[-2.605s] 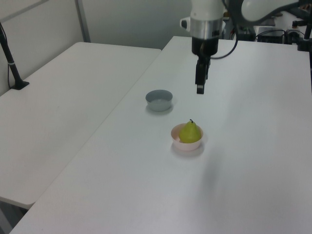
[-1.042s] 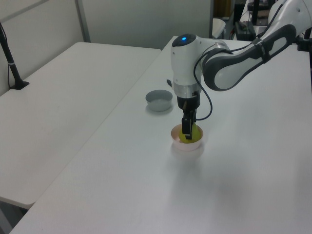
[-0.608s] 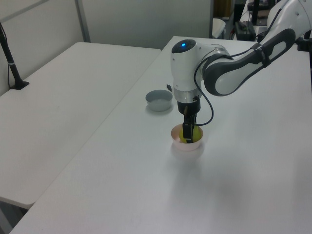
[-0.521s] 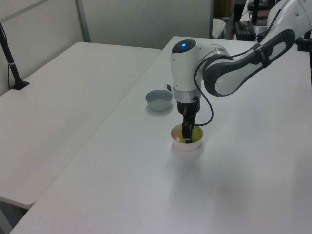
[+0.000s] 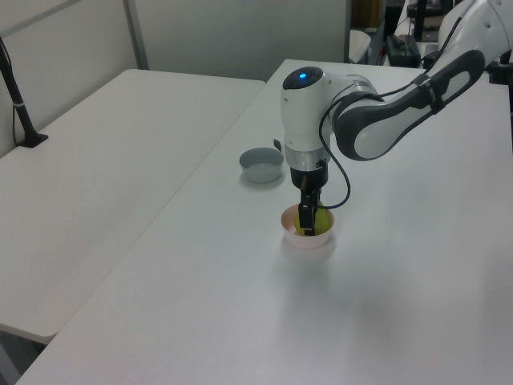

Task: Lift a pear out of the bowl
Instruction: 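Close the gripper around the pear inside the pink bowl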

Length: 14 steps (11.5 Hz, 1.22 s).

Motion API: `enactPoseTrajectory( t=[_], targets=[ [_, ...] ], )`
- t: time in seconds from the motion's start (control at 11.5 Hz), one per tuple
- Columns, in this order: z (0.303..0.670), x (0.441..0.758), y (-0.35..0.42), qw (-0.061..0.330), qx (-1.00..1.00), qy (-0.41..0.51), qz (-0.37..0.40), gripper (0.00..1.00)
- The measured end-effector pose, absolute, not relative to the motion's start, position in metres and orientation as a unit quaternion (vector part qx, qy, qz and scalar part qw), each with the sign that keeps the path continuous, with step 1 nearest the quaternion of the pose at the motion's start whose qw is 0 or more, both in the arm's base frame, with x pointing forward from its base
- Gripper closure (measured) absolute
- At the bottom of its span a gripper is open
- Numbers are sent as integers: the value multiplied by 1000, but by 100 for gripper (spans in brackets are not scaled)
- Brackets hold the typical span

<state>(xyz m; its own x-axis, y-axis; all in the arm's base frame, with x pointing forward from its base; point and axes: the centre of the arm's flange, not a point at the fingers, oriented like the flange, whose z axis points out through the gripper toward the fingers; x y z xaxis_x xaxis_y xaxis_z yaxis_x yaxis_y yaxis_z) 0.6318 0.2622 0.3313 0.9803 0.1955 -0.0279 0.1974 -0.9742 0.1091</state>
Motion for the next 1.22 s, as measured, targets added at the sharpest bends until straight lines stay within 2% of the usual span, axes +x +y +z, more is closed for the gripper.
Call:
enactPoseTrajectory(
  t=[0.17,1.22],
  targets=[
    [332,632,262,57,993,100,-7,21],
    [334,633,261,58,993,100,-5,21]
  ],
)
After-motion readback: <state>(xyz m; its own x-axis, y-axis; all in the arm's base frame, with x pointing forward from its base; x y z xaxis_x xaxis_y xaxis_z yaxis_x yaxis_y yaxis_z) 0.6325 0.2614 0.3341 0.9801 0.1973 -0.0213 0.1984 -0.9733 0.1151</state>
